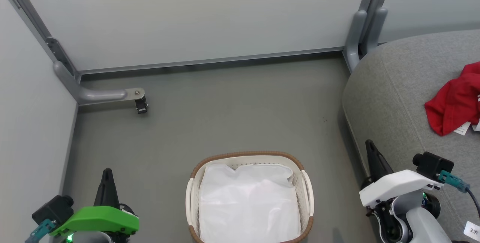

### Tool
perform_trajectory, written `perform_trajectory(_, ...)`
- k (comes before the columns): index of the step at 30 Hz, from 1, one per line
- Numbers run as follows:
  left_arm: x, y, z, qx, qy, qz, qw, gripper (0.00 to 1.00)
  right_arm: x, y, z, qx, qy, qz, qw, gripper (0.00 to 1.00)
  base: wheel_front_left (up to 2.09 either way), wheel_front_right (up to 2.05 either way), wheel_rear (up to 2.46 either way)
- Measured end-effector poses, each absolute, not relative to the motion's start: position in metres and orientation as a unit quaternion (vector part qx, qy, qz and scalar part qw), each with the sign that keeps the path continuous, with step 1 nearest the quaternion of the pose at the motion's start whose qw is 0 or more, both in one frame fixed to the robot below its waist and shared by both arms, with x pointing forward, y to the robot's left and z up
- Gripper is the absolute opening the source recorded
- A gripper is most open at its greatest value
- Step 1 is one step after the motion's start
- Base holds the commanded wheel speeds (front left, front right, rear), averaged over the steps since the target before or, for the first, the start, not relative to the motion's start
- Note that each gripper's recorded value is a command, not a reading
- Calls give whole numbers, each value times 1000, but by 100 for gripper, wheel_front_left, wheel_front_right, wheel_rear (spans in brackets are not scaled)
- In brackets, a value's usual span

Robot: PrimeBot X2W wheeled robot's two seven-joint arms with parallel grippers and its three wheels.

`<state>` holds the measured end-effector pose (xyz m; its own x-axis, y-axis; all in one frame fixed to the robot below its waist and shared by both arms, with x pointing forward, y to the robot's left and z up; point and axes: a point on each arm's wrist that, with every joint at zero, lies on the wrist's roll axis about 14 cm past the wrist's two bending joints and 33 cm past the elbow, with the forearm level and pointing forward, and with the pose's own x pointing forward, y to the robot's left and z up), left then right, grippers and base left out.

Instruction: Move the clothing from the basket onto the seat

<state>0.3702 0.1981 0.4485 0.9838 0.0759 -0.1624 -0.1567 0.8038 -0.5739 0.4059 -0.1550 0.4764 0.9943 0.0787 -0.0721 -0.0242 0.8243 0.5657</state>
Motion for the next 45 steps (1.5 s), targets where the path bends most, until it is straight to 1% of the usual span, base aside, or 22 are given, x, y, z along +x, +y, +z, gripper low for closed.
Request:
perform_trajectory(8,371,199,450,-359,65,66,929,0,406,-162,480,349,43,14,936,0,0,0,0)
perform_trajectory(9,372,200,452,-378,63,67,921,0,405,-163,480,368,45,10,929,0,0,0,0)
perform_trajectory(18,373,201,456,-433,59,68,897,0,403,-169,481,424,44,0,905,0,0,0,0)
perform_trajectory(45,378,201,469,-556,45,56,828,0,399,-182,489,551,33,-12,834,0,0,0,0)
